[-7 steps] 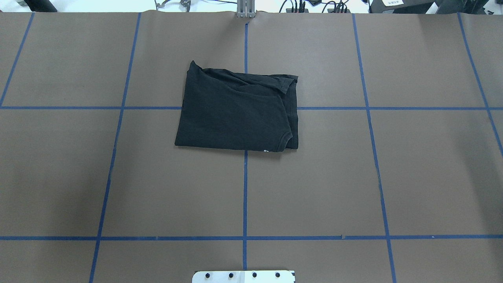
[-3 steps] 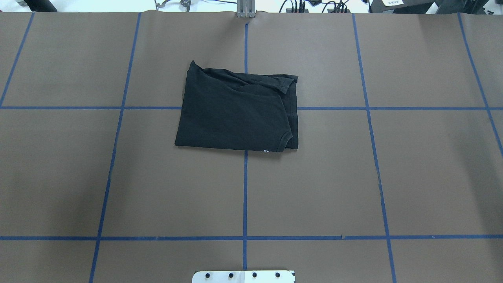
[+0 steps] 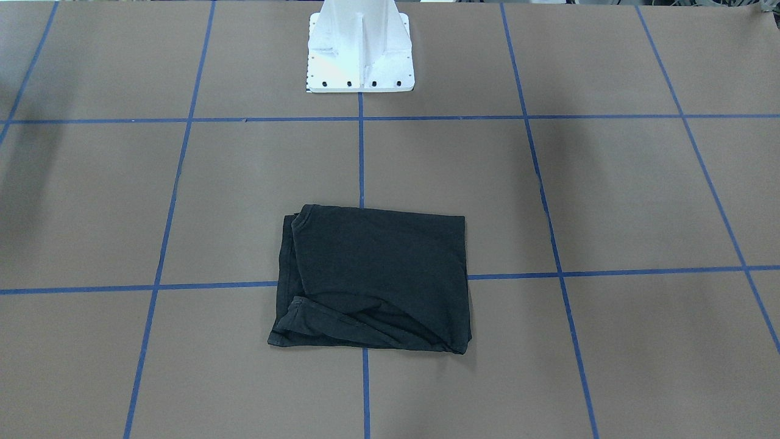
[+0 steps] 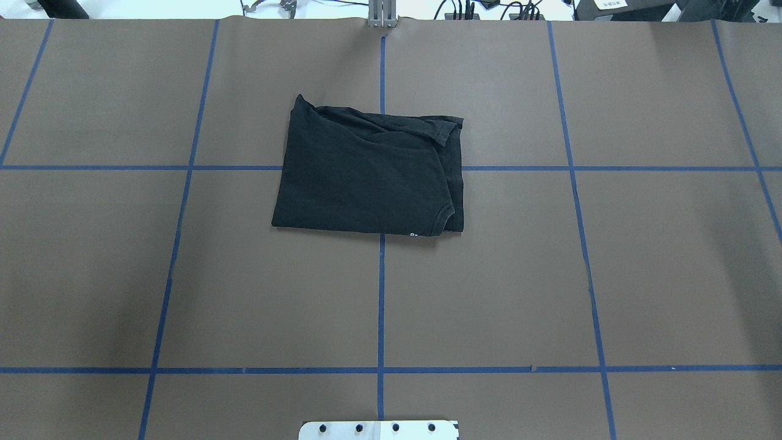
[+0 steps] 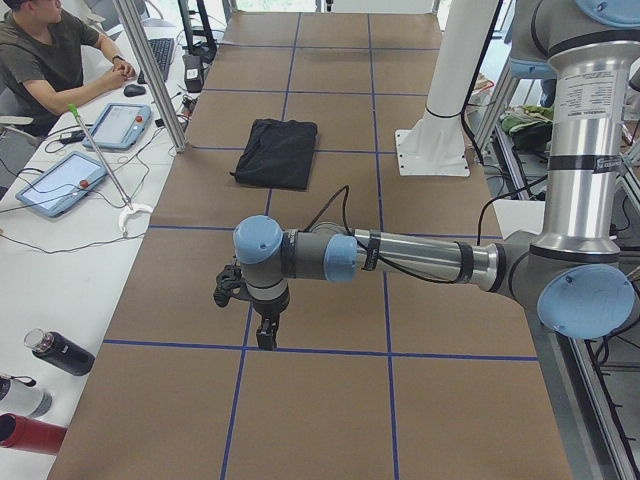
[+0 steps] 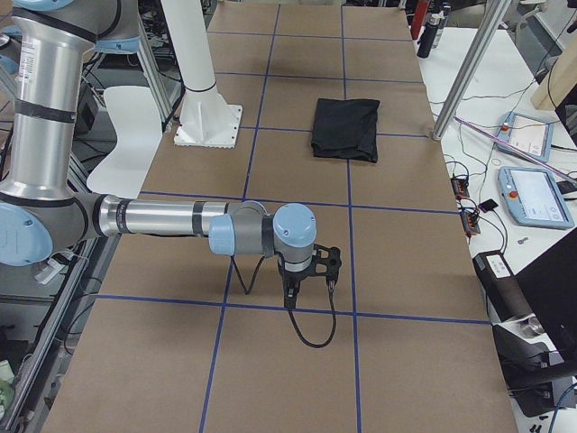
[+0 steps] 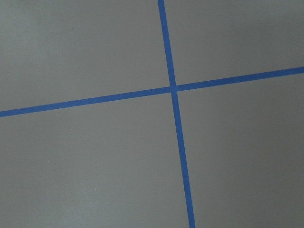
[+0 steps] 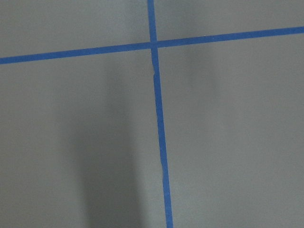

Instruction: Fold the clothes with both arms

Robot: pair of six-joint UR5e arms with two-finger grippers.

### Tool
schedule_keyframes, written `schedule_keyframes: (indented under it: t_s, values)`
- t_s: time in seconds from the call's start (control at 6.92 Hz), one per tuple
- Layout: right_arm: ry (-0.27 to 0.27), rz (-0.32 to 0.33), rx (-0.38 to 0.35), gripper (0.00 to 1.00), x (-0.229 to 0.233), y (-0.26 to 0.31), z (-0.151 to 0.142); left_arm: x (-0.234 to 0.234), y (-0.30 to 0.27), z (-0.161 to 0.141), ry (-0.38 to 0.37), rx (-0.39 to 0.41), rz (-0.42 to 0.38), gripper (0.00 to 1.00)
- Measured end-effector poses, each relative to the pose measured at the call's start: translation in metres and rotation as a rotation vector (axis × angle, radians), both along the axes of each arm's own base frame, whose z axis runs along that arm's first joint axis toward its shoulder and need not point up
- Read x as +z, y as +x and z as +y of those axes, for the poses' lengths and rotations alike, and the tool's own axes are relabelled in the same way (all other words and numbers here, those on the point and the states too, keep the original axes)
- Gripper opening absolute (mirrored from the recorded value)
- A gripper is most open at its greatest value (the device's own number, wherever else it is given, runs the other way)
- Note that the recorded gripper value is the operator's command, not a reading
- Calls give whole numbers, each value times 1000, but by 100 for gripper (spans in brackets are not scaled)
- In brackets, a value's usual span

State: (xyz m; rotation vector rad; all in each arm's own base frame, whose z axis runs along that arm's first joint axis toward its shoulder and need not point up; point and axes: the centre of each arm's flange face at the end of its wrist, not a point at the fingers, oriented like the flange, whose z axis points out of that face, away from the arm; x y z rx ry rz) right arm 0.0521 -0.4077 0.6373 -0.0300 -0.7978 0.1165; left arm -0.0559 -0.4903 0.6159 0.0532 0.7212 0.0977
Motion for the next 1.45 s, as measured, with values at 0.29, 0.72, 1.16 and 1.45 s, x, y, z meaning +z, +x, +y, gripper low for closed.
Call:
schedule_keyframes:
  t_s: [0.29, 0.72, 1.16, 1.45]
  values:
    - [-31, -5, 29, 100, -2, -1, -2, -1, 1, 0, -10, -15, 1, 100]
    - [-33, 0, 36, 100, -3, 0, -4, 0, 1, -1, -12, -17, 1, 100]
    - [-34, 1, 36, 100, -3, 0, -4, 2, 2, -1, -15, -14, 0, 100]
    - [-34, 1, 36, 100, -2, 0, -4, 2, 3, -2, -11, -12, 1, 100]
